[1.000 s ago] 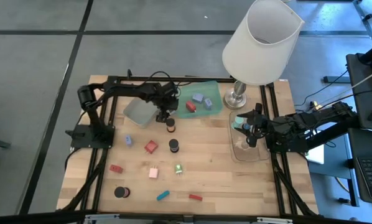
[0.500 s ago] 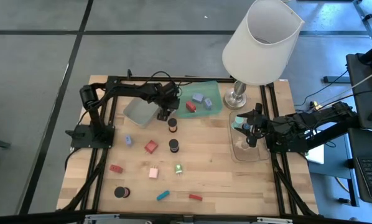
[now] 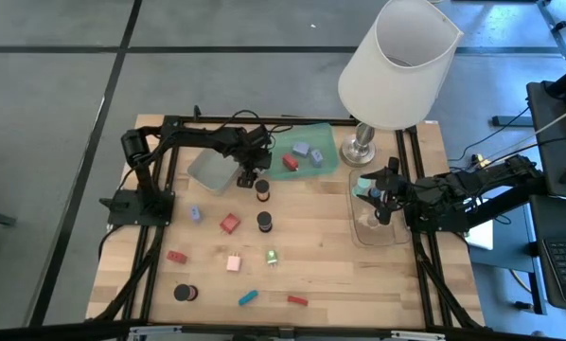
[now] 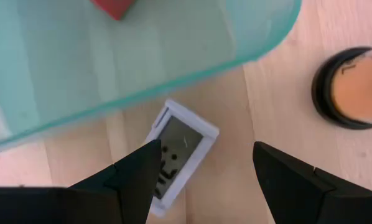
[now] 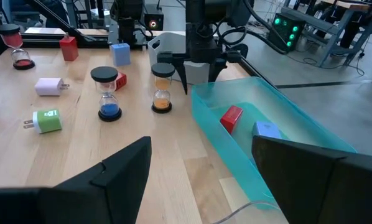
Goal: Pick & Place Office items
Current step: Put the white digital clock into the gray bin
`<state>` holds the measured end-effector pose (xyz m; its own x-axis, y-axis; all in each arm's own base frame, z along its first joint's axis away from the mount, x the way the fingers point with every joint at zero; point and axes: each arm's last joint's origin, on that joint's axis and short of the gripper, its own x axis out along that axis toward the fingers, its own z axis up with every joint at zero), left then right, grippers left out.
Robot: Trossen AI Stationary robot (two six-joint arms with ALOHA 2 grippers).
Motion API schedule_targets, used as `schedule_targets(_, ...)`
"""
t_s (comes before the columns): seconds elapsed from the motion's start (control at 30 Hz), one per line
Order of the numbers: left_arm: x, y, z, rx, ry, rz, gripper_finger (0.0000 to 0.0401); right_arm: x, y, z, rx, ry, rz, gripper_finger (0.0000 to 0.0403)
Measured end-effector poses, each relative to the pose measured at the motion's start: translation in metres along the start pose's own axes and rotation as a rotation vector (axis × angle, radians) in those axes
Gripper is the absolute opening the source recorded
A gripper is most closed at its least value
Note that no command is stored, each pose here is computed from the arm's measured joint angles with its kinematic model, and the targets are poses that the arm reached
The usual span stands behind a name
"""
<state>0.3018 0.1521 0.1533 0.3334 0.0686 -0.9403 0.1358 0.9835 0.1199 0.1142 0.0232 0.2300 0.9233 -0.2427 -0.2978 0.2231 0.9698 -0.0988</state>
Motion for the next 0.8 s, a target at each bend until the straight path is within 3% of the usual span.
schedule_targets(0.3, 0.0, -0.001, -0.001, -0.004, 0.012, -0.008, 0.0251, 0.0, 0.0, 0.0, 0.0, 0.0, 0.0, 0.0283)
schedule_targets(0.57, 0.018, 0.0, -0.004, -0.014, 0.059, -0.022, 0.0251, 0.0, 0.0, 0.0, 0.002, 0.0, 0.004, 0.0283)
schedule_targets(0.8, 0.012, -0.002, -0.003, -0.022, 0.054, -0.026, 0.0251, 0.0, 0.0, 0.0, 0.002, 0.0, 0.004, 0.0283)
